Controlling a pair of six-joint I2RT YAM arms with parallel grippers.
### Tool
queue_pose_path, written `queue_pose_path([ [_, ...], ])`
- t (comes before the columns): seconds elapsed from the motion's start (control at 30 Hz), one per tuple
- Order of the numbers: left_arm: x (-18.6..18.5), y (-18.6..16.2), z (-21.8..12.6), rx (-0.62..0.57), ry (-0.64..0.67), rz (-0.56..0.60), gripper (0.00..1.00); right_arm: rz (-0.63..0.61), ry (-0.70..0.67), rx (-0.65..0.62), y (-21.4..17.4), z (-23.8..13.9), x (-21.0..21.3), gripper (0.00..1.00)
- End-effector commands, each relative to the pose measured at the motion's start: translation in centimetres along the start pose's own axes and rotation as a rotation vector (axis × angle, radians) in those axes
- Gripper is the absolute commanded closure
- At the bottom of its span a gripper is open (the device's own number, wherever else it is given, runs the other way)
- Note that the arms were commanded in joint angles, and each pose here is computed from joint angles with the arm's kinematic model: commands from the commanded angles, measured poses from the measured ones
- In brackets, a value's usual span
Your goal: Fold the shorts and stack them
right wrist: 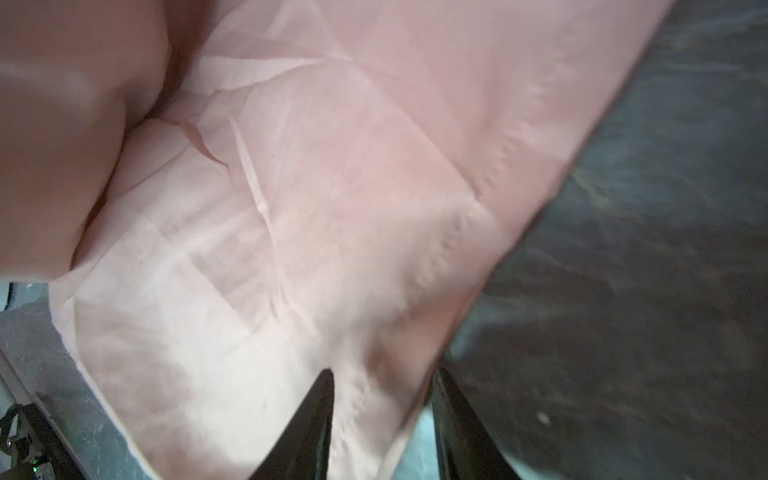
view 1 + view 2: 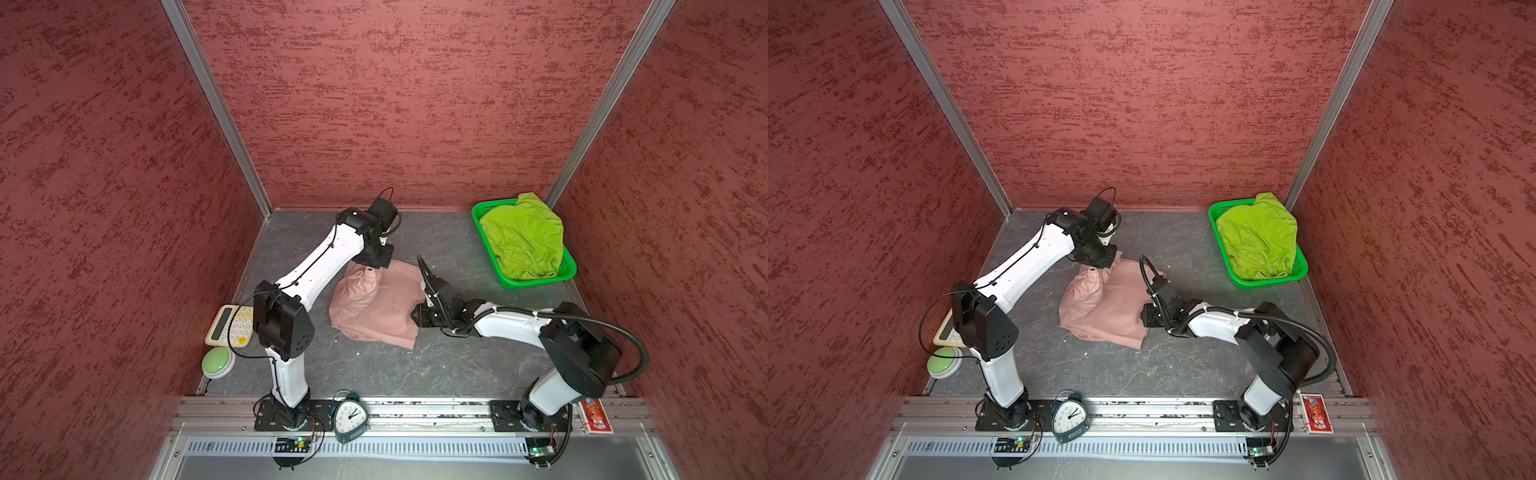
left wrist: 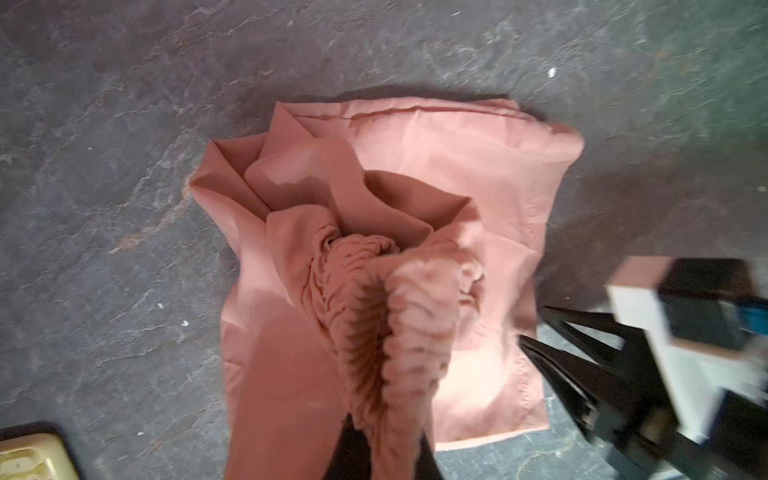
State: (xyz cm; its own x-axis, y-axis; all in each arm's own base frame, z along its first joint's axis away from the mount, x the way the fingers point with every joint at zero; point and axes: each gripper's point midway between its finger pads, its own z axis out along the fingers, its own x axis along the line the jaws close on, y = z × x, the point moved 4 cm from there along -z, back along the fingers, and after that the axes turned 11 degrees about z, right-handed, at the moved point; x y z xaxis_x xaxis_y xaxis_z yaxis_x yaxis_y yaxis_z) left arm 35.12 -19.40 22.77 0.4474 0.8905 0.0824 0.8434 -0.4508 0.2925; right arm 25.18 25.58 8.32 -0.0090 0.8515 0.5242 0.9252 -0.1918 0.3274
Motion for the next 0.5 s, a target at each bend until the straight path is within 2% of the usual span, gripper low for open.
queue_pose_path([
  [0.0,1.1,0.8,0.5,-0.021,0.074,0.035,0.97,0.005,-0.123,0.016,-0.8,-2.3,-2.5,0.58],
  [0.2,-3.7,1.5,0.6,-0.080,-0.091,0.075,0.93,0.051,-0.068,-0.058,0.5,-5.1,-2.5,0.51],
  [0.4,-8.1,-0.4,2.2,-0.054,-0.184,0.085,0.93,0.109,-0.002,-0.100,2.1,-5.0,-2.8,0.45],
  [0.43,-8.8,-0.8,2.7,-0.048,-0.202,0.088,0.91,0.111,0.005,-0.102,2.3,-5.0,-2.7,0.45],
  [0.47,-9.8,-1.0,3.2,-0.047,-0.235,0.093,0.77,0.111,0.014,-0.106,2.5,-5.1,-2.6,0.44],
])
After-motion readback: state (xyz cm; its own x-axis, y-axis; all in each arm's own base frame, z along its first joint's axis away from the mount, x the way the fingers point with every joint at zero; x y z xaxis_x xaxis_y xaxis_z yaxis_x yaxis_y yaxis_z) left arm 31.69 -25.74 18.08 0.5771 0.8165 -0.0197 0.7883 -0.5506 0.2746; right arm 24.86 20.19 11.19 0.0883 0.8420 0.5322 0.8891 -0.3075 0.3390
